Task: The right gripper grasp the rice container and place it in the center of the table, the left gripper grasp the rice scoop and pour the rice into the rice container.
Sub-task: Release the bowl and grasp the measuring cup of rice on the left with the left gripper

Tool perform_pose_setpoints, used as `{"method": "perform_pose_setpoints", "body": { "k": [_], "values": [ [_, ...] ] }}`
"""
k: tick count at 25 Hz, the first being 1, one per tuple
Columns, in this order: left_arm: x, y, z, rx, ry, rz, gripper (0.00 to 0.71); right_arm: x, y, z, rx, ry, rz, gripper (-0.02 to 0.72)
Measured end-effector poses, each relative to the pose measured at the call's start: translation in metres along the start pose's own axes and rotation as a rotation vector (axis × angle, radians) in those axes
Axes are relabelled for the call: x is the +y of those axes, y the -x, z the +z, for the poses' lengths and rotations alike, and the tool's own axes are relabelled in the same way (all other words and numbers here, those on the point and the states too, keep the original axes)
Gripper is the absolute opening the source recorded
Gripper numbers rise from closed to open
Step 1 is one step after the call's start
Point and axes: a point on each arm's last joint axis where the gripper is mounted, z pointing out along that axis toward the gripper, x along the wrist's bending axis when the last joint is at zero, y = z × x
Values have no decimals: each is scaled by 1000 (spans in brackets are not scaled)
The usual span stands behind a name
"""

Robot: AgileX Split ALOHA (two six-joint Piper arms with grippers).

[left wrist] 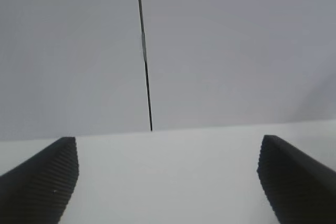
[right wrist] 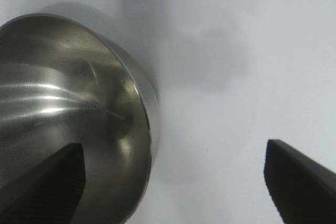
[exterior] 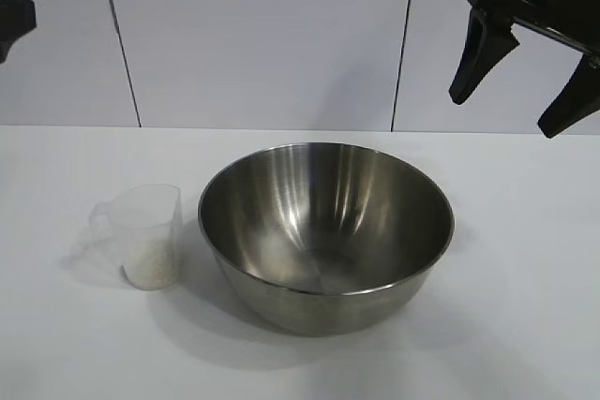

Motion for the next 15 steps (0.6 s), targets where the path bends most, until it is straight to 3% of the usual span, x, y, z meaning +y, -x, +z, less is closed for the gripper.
{"method": "perform_pose_setpoints", "body": {
  "k": [3, 8, 15],
  "values": [
    [-8, -4, -14, 7, 60, 5, 663, 0, 0, 0, 0, 0, 0, 639],
    [-29, -4, -30, -29, 38, 67, 662, 0, 0, 0, 0, 0, 0, 639],
    [-83, 4, -32, -114, -211, 118, 662, 0, 0, 0, 0, 0, 0, 639]
  ]
}}
